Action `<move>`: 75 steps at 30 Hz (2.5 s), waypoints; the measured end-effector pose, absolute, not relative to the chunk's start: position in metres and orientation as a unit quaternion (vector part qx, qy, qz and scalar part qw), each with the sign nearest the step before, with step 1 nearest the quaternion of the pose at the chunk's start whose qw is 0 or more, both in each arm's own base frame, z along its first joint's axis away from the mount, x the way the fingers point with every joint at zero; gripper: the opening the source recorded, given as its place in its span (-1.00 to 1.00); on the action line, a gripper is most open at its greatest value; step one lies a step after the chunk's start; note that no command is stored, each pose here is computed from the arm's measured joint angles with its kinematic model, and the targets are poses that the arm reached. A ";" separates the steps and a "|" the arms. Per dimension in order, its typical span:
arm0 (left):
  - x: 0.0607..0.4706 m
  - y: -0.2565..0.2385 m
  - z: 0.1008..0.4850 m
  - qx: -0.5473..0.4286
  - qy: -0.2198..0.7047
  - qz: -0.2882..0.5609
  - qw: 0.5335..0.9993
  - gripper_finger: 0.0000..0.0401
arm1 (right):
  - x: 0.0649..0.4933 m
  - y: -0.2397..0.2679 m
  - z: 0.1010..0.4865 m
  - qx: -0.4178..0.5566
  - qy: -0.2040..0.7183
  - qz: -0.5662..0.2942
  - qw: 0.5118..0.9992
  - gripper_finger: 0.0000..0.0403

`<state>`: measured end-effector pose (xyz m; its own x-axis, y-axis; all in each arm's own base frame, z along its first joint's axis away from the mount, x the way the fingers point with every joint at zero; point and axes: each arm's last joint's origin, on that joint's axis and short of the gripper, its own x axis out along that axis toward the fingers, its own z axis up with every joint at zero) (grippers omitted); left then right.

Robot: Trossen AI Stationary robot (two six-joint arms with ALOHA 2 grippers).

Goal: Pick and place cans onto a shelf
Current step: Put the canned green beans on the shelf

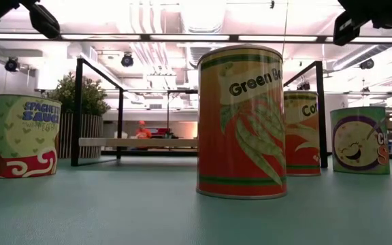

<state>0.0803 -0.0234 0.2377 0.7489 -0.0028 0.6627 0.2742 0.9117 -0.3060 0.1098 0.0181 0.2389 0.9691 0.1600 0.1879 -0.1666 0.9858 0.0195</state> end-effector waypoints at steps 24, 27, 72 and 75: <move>0.191 -0.067 0.332 -0.156 -0.123 -0.065 0.978 -1.00 | 0.106 0.018 0.266 -0.051 -0.132 0.072 0.987 -0.96; 0.211 -0.075 0.336 -0.156 -0.059 -0.059 0.984 -1.00 | 0.107 0.018 0.264 -0.055 -0.129 0.072 0.988 -0.96; 0.367 -0.196 0.256 -0.028 0.357 -0.035 0.933 -0.46 | 0.107 0.018 0.264 -0.060 -0.130 0.071 0.987 -0.96; 0.369 -0.195 0.251 -0.035 0.364 -0.011 0.931 -0.15 | 0.107 0.018 0.264 -0.061 -0.130 0.071 0.987 -0.96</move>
